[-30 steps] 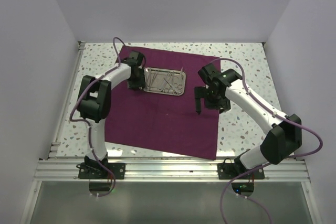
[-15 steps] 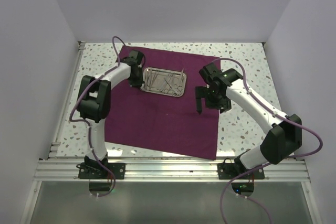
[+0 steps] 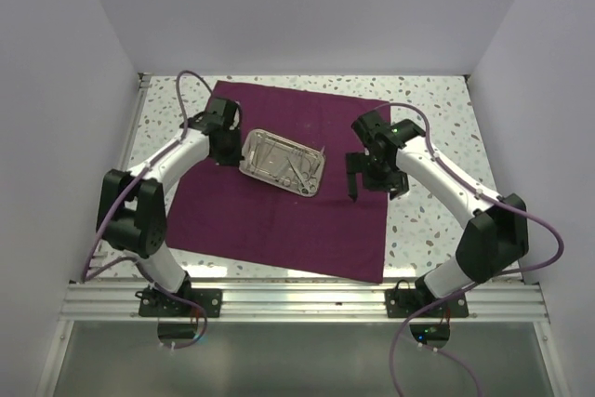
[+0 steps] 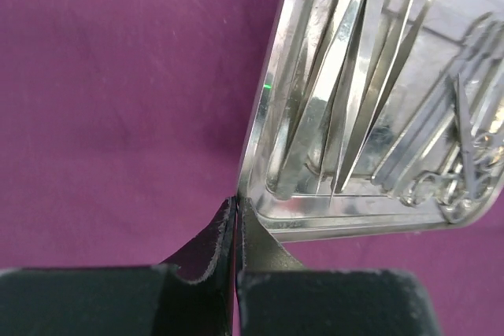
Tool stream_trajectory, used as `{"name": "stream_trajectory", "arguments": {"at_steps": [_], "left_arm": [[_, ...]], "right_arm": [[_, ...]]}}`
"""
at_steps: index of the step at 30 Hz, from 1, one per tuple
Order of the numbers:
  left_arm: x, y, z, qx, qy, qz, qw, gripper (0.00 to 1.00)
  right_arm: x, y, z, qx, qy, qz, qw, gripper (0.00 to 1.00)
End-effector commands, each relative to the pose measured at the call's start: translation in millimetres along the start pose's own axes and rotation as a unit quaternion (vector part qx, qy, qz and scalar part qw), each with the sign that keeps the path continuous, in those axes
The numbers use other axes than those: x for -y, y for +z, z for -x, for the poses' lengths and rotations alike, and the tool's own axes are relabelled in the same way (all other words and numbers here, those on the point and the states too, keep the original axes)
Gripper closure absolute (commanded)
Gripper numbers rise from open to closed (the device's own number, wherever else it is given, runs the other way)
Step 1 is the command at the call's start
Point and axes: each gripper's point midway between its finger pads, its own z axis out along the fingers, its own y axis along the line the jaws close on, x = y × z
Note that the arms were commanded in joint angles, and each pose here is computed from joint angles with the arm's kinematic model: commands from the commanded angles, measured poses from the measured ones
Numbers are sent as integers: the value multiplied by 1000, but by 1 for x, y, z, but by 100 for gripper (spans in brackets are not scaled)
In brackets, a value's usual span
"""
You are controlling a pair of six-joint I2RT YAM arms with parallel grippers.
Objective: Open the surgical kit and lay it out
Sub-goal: Move the container from the surgical kit.
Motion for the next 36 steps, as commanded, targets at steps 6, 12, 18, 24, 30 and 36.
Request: {"name": "stream_trajectory", "arguments": {"at_steps": [6, 12, 18, 24, 30, 36], "left_arm": [[5, -46, -52, -17, -2, -57, 998, 100], [5, -53, -96, -40, -11, -64, 997, 100], [-3, -55, -140, -63, -15, -59, 996, 100], [6, -64, -161, -81, -6, -51, 995, 100], [0, -67, -183, -113, -20, -27, 993, 100], [-5, -80, -186, -116, -30, -19, 993, 18]], "right_arm": [[-3, 24, 20, -6, -9, -12, 1000, 2], [-2, 30, 26, -7, -12, -20, 1000, 2], [4, 33, 25, -10, -14, -32, 999, 2], [11, 32, 21, -7, -6, -42, 999, 2], [11, 32, 21, -1, 8, -35, 999, 2], [22, 34, 31, 12, 48, -48, 998, 2]]}}
